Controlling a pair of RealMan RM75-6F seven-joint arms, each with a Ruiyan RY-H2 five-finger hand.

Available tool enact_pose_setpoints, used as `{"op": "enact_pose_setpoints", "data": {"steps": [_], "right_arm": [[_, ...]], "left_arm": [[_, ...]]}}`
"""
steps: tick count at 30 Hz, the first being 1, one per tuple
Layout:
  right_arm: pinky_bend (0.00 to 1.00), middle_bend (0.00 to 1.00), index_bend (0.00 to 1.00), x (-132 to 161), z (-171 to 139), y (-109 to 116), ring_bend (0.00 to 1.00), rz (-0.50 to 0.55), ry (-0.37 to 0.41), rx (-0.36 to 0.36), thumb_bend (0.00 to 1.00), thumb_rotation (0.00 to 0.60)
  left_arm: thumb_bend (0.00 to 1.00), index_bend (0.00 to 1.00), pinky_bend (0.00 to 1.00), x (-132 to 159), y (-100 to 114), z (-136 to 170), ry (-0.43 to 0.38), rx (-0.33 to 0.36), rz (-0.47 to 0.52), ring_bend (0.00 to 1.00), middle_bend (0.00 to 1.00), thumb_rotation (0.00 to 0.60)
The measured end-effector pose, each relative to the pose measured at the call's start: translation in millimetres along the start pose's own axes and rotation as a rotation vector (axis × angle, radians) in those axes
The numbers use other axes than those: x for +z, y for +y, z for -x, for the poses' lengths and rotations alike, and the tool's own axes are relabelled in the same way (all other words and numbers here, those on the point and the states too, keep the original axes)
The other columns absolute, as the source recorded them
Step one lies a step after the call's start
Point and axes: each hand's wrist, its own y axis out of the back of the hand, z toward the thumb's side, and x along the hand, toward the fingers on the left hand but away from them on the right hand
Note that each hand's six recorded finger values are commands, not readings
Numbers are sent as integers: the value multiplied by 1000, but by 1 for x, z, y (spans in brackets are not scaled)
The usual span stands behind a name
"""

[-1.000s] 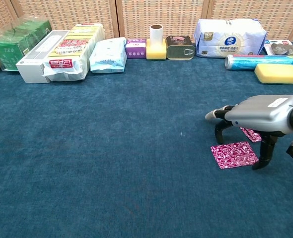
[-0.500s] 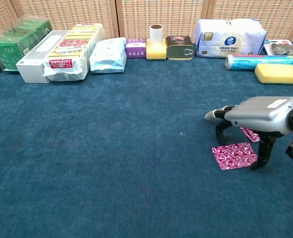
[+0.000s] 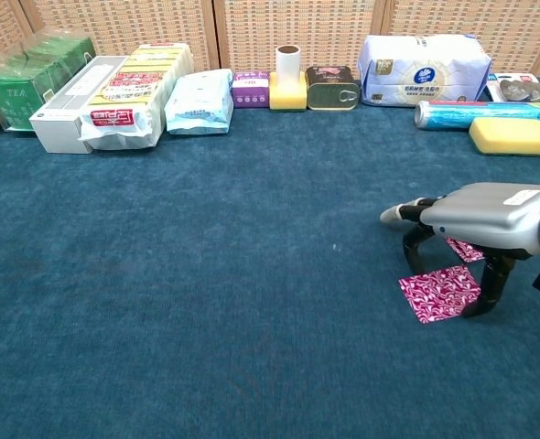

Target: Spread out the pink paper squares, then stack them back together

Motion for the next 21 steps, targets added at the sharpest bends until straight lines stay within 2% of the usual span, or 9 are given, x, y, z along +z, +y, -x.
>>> {"op": "enact_pose_setpoints", "data": {"steps": [21], "right_arm": [[146, 34, 404, -2, -10, -4, 46, 16, 10, -23, 197, 600]], "left_arm": [[85, 0, 78, 0, 0, 2, -3, 0, 0, 0, 0, 600]]}}
